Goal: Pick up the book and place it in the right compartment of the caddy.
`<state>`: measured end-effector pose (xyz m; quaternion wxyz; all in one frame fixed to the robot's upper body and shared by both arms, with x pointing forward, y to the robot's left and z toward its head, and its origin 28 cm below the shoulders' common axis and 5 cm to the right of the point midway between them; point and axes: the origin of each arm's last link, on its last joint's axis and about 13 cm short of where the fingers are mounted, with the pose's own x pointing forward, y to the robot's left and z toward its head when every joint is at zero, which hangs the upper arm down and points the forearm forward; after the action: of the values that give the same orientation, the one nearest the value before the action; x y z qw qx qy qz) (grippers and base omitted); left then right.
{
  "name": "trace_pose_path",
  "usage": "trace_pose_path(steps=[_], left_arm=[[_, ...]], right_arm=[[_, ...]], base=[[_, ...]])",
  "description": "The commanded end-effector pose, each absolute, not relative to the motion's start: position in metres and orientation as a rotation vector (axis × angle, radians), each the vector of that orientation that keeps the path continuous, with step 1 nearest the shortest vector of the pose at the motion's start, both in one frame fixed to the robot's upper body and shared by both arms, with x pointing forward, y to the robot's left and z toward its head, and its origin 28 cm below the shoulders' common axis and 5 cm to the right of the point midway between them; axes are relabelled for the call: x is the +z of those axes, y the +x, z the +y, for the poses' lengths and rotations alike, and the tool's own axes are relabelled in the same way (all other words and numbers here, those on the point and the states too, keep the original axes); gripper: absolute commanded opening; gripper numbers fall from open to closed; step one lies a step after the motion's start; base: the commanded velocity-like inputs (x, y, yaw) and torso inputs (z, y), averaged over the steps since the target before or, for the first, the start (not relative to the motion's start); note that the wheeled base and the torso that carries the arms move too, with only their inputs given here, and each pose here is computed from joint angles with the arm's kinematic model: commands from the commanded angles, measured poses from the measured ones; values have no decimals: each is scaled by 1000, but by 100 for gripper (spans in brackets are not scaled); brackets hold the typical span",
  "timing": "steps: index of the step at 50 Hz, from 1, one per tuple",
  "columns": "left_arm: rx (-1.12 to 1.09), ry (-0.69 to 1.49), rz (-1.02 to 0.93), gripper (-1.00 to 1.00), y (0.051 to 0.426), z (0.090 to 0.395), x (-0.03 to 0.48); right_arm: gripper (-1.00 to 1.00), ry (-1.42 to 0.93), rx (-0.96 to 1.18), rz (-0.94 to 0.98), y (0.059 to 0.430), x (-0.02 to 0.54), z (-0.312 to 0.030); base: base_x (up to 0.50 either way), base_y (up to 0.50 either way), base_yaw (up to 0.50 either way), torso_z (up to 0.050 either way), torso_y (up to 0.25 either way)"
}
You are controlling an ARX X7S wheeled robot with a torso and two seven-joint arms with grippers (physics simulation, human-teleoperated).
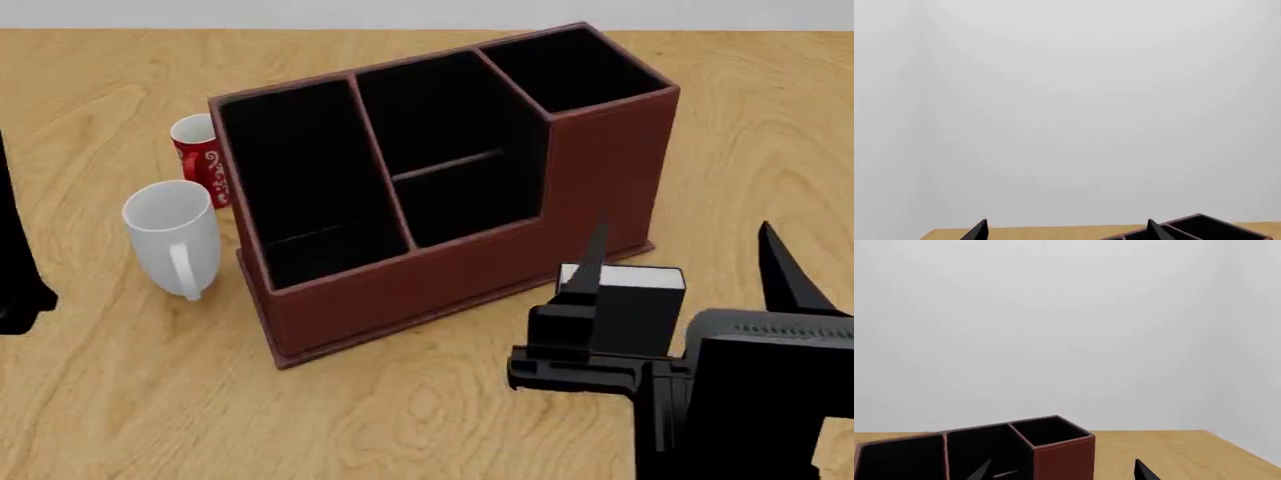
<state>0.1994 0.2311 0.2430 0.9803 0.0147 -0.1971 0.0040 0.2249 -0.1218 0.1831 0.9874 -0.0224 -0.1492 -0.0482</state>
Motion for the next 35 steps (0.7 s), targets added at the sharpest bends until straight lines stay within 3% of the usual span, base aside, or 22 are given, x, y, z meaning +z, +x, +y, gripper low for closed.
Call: trace_pose_path(steps=[1,35], left_arm=[[26,90,-416,100,187,232,253],[46,95,-429,100,186,237,250]], right_arm=[[100,-66,-120,-338,221,201,-125],[100,-85,-87,-329,223,198,-119]], base=[[250,-168,0,0,0],[345,-121,0,0,0]])
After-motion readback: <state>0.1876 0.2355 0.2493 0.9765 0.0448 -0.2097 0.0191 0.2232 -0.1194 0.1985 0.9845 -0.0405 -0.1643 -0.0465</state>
